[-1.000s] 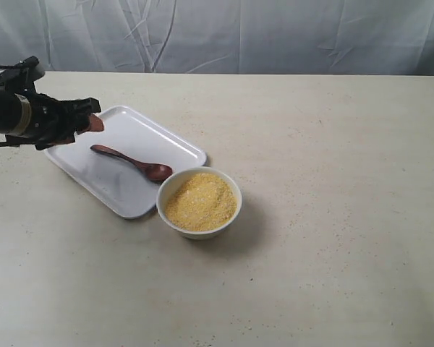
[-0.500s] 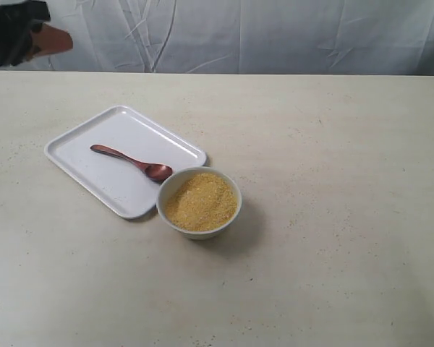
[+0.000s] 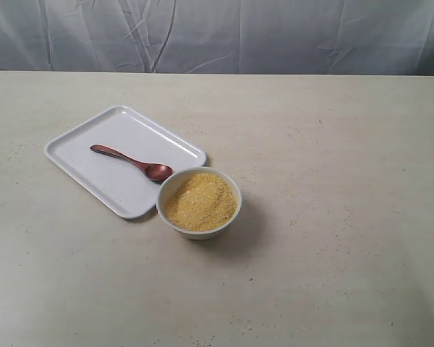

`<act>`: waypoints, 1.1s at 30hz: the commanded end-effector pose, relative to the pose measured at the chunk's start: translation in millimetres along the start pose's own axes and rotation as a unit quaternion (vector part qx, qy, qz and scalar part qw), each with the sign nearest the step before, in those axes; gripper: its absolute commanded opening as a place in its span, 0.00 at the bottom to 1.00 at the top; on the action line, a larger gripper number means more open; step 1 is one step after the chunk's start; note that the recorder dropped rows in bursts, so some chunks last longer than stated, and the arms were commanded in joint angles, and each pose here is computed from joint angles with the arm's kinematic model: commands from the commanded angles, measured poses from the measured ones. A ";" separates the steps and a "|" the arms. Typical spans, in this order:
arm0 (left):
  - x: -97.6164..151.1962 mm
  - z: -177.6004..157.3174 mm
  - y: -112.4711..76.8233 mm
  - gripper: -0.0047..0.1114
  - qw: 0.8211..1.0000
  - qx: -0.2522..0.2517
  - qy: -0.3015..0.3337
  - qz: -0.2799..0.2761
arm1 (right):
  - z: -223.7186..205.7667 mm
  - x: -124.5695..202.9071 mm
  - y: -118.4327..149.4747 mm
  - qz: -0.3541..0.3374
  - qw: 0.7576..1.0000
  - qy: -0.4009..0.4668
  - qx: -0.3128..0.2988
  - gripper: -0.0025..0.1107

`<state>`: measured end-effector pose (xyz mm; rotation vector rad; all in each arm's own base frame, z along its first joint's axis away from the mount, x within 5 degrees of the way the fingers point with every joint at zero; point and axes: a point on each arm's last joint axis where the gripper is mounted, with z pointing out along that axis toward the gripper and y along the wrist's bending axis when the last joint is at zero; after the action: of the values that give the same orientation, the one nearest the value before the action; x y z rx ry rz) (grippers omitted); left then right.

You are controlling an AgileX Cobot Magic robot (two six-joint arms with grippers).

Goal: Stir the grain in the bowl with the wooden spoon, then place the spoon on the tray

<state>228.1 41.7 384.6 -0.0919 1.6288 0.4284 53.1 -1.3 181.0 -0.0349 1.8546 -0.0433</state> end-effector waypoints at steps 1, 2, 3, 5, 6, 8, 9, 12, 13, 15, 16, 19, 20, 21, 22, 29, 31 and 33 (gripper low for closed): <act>55.9 5.2 5.5 0.04 0.987 -0.074 0.136 0.037 | 0.0 0.1 -0.3 0.000 1.000 -0.006 0.003 0.01; 73.9 8.5 1.6 0.04 0.979 -0.070 0.184 0.044 | 0.0 0.1 -0.3 0.000 1.000 -0.006 0.003 0.01; 85.3 10.6 -2.2 0.04 0.974 -0.059 0.214 0.054 | 0.0 0.1 -0.3 0.000 1.000 -0.006 0.003 0.01; 107.4 15.5 -12.6 0.04 0.960 -0.036 0.276 0.018 | 0.0 0.1 -0.3 0.000 1.000 -0.006 0.003 0.01; 114.7 16.4 -18.1 0.04 0.952 -0.022 0.304 -0.010 | 0.0 0.1 -0.3 0.000 1.000 -0.006 0.003 0.01; 127.2 16.6 -34.8 0.04 0.934 0.034 0.355 -0.020 | 0.0 0.1 -0.3 0.000 1.000 -0.006 0.003 0.01; 132.2 16.0 -42.6 0.04 0.925 0.060 0.375 -0.013 | 0.0 0.1 -0.3 0.000 1.000 -0.006 0.003 0.01; 142.7 10.4 -65.9 0.04 0.894 0.149 0.421 0.019 | 0.0 0.1 -0.3 0.000 1.000 -0.006 0.003 0.01; 145.0 7.7 -72.1 0.04 0.884 0.178 0.430 0.043 | 0.0 0.1 -0.3 0.000 1.000 -0.006 0.003 0.01; 144.0 2.1 -78.3 0.04 0.867 0.211 0.444 0.084 | 0.0 0.1 -0.3 0.000 1.000 -0.006 0.003 0.01; 141.4 0.2 -79.7 0.04 0.861 0.215 0.452 0.089 | 0.0 0.1 -0.3 0.000 1.000 -0.006 0.003 0.01; 131.4 -3.9 -83.3 0.04 0.843 0.222 0.483 0.088 | 0.0 0.1 -0.3 0.000 1.000 -0.006 0.003 0.01; 127.0 -5.9 -85.3 0.04 0.835 0.226 0.494 0.087 | 0.0 0.1 -0.3 0.000 1.000 -0.006 0.003 0.01; 121.1 -8.8 -87.1 0.04 0.828 0.232 0.504 0.086 | 0.0 0.1 -0.3 0.000 1.000 -0.006 0.003 0.01; 115.6 -10.2 -87.9 0.04 0.823 0.235 0.510 0.086 | 0.0 0.1 -0.3 0.000 1.000 -0.006 0.003 0.01; 78.4 -49.5 -69.7 0.04 0.834 0.249 0.489 0.066 | 0.0 0.1 -0.3 0.000 1.000 -0.006 0.003 0.01; 68.0 -69.1 -57.3 0.04 0.855 0.248 0.452 0.056 | 0.0 0.1 -0.3 0.000 1.000 -0.006 0.003 0.01; 58.7 -90.7 -44.4 0.04 0.877 0.246 0.412 0.040 | 0.0 0.1 -0.3 0.000 1.000 -0.006 0.003 0.01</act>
<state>180.5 -20.4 305.6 0.2325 2.6501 0.0189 53.1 -1.3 181.0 -0.0349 1.8546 -0.0433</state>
